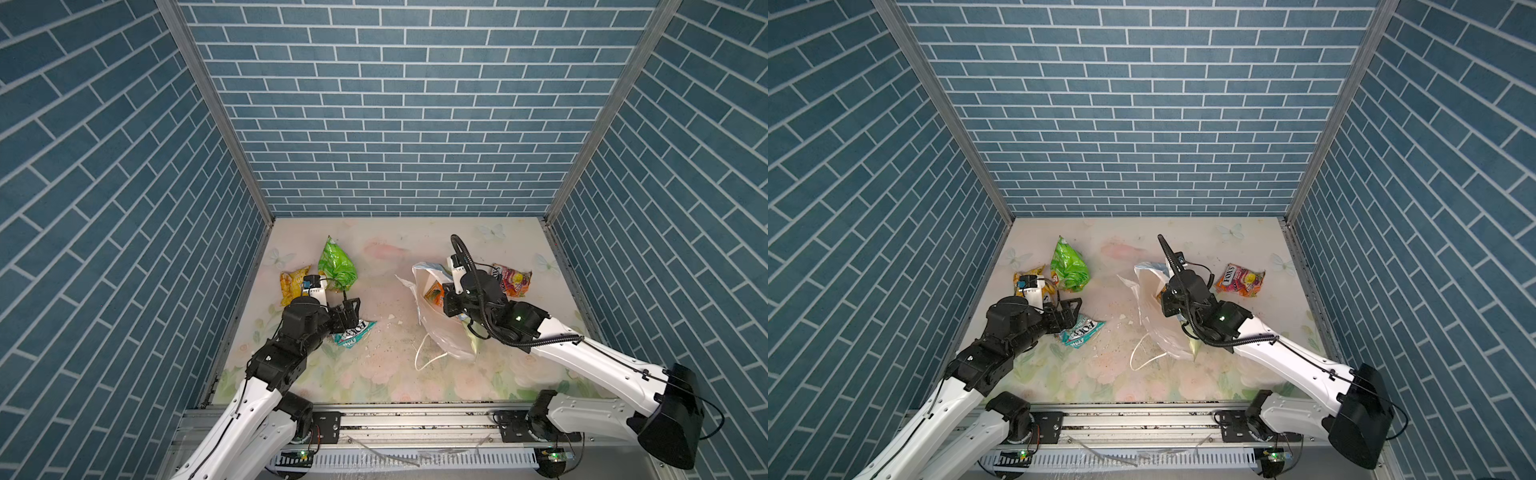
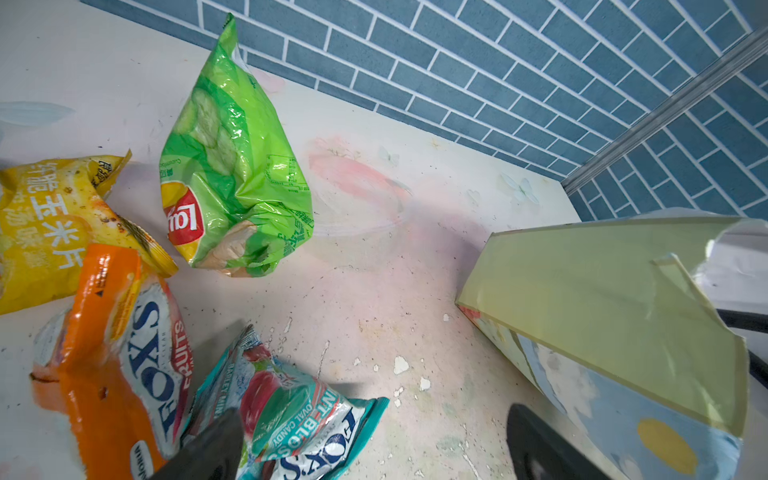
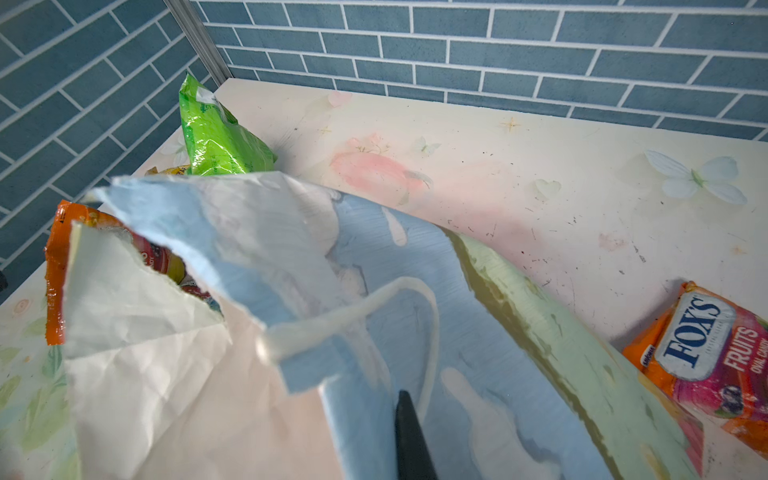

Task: Take the snacks out of the paper bag
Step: Place the snack at the middle-left of the table, then pick up the snack from the paper bag.

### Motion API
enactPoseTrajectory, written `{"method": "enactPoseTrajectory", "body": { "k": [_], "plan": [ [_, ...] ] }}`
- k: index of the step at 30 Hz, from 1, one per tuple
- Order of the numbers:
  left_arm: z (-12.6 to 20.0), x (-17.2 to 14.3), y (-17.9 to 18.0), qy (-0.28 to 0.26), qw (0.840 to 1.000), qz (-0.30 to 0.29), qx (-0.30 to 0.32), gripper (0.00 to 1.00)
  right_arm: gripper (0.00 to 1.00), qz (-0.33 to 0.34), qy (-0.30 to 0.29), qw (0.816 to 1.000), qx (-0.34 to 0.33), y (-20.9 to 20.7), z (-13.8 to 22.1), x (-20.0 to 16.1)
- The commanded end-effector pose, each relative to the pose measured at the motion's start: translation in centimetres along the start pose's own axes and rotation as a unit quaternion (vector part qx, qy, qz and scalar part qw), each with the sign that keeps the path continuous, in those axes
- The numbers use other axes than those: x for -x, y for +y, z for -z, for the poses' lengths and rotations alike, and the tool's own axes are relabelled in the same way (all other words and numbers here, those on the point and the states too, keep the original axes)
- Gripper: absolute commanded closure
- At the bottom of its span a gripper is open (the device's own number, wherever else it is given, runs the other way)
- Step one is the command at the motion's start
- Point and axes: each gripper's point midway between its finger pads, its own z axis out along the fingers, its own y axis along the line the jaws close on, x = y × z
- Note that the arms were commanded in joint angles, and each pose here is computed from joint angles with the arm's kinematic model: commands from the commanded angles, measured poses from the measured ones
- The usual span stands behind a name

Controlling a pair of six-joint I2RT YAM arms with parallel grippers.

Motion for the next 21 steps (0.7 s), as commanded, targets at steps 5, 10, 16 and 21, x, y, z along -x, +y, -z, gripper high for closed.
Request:
{"method": "enactPoseTrajectory", "body": {
  "k": [5,10,16,21],
  "plan": [
    [0.6,0.4,-1.7,0.005,0.999,0.011,-0.033,0.01,1.00,-0.018,0.007,1.000,-0.013,-0.3,-0.1,0.3],
    [1.9,1.0,-2.6,-0.011,0.999,0.006,-0.048,0.00,1.00,-0.019,0.006,1.000,-0.014,-0.3,-0.4,0.5],
    [1.6,1.0,-3.3,-0.010,0.998,0.005,-0.057,0.00,1.00,-0.024,0.007,1.000,-0.015,-0.3,-0.2,0.6],
    [1.7,0.8,-4.2,-0.002,0.998,-0.013,-0.058,0.04,1.00,-0.036,-0.002,0.999,-0.018,-0.6,0.2,0.8]
  ]
}}
